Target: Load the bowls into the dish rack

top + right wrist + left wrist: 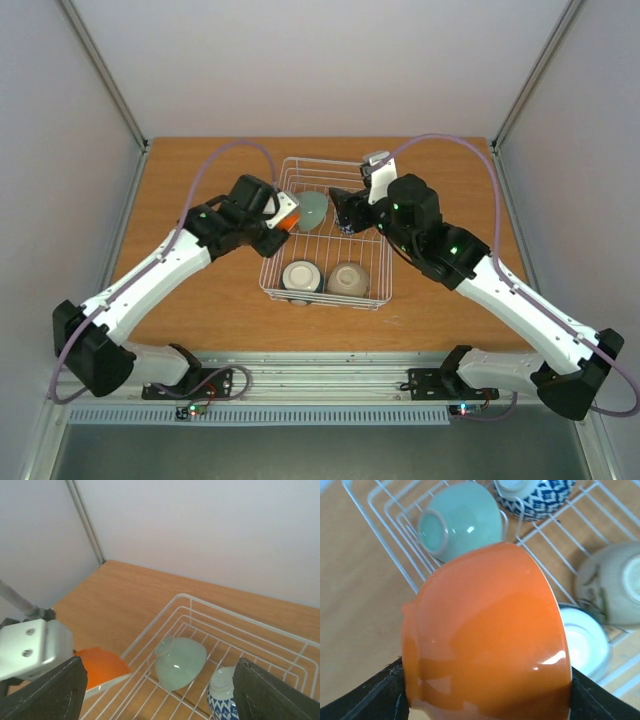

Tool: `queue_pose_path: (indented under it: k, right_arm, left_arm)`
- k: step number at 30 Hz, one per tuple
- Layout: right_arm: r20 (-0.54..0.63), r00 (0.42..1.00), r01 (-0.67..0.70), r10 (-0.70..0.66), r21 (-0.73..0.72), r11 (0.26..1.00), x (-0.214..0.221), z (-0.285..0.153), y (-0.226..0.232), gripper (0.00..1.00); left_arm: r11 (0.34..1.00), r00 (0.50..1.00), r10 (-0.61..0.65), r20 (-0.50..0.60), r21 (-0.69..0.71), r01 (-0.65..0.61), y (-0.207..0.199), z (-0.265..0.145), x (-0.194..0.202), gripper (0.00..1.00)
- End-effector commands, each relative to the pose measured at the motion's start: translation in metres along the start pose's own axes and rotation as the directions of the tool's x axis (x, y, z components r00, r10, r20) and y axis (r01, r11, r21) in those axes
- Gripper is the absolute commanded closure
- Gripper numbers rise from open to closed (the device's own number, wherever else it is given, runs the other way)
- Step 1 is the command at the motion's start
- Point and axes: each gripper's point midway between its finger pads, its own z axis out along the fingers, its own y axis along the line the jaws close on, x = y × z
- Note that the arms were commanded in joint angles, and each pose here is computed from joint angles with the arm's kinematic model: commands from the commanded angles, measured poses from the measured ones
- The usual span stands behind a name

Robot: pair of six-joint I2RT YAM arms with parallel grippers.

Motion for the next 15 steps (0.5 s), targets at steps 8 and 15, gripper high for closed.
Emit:
queue_pose_path:
  k: [8, 15]
  right_arm:
    - [0.003, 1.0, -0.023, 0.023, 0.051, 0.998, 0.011, -0.025, -0.016, 0.21]
    - [0.031, 0.999, -0.021, 0.018, 0.079, 0.997, 0.008, -0.042, -0.025, 0.21]
  left_arm:
    - [0.896, 0.952, 0.284, 0.111, -0.385, -0.223, 0.017, 0.023, -0.064, 0.99]
    - [0.893, 0.922, 0.384, 0.048, -0.275, -0.357, -0.044, 0.062, -0.053, 1.0]
